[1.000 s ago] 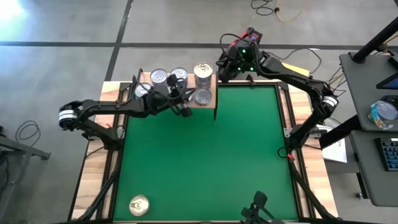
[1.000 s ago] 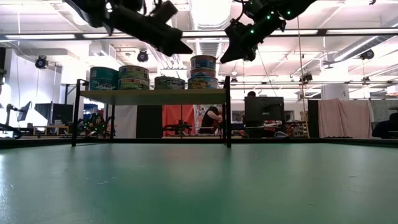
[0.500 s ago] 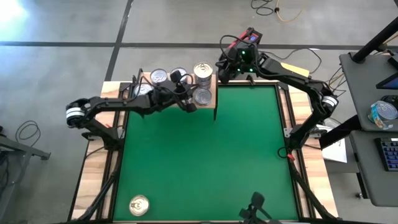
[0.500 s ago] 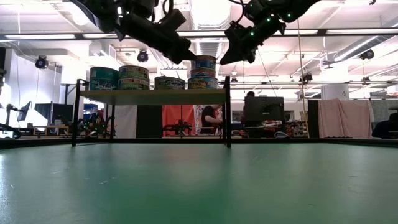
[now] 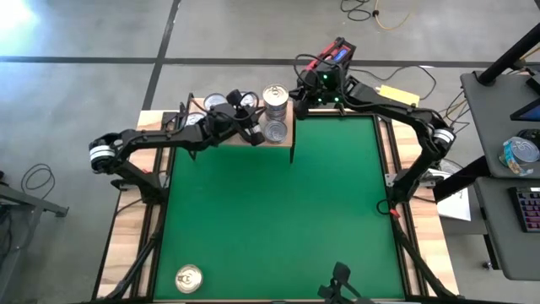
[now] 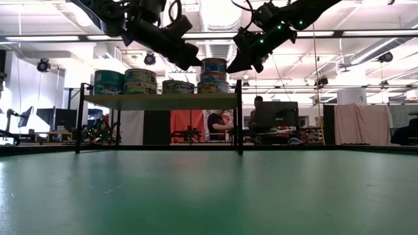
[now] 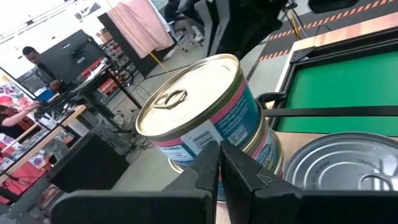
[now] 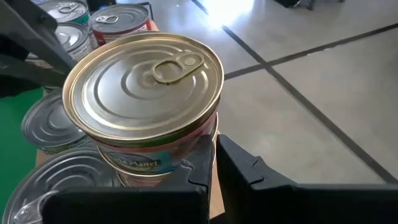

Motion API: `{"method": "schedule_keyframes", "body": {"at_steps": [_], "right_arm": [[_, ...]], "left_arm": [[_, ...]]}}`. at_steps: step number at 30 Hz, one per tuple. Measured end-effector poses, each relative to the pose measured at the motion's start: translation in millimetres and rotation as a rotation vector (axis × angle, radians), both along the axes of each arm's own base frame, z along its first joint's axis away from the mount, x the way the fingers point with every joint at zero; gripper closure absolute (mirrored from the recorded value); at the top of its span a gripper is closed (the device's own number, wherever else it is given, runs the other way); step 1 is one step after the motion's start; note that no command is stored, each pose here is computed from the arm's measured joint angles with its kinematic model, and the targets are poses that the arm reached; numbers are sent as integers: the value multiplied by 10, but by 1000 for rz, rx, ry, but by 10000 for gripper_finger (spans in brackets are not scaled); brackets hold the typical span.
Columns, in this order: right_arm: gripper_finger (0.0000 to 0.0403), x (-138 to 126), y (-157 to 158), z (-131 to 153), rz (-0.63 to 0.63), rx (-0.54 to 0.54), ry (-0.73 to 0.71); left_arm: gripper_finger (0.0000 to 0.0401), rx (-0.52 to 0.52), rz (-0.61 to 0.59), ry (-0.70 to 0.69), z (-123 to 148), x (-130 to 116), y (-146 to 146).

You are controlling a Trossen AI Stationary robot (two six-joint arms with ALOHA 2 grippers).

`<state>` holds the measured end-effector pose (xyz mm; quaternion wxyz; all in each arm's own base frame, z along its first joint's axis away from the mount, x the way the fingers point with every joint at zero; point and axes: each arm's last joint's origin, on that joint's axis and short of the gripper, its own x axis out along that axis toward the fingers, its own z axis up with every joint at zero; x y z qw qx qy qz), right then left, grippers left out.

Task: Stack canned seafood by type on shelf
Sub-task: Stack the center blue tuna can on top of the blue tuna can on the shelf

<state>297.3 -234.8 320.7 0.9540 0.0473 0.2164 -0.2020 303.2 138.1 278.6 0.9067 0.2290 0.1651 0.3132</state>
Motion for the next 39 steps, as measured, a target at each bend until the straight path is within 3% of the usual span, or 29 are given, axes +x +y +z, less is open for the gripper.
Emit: {"method": "schedule_keyframes", "body": {"at_steps": [20,39], "right_arm": [[390,25,96,-23,25,30,37],[390,-43,114,145,-28,-50,-2]], "left_arm": [[401,18,-46,0,11,-2,19],[401,8,-19,-12,13,-36,94]]}}
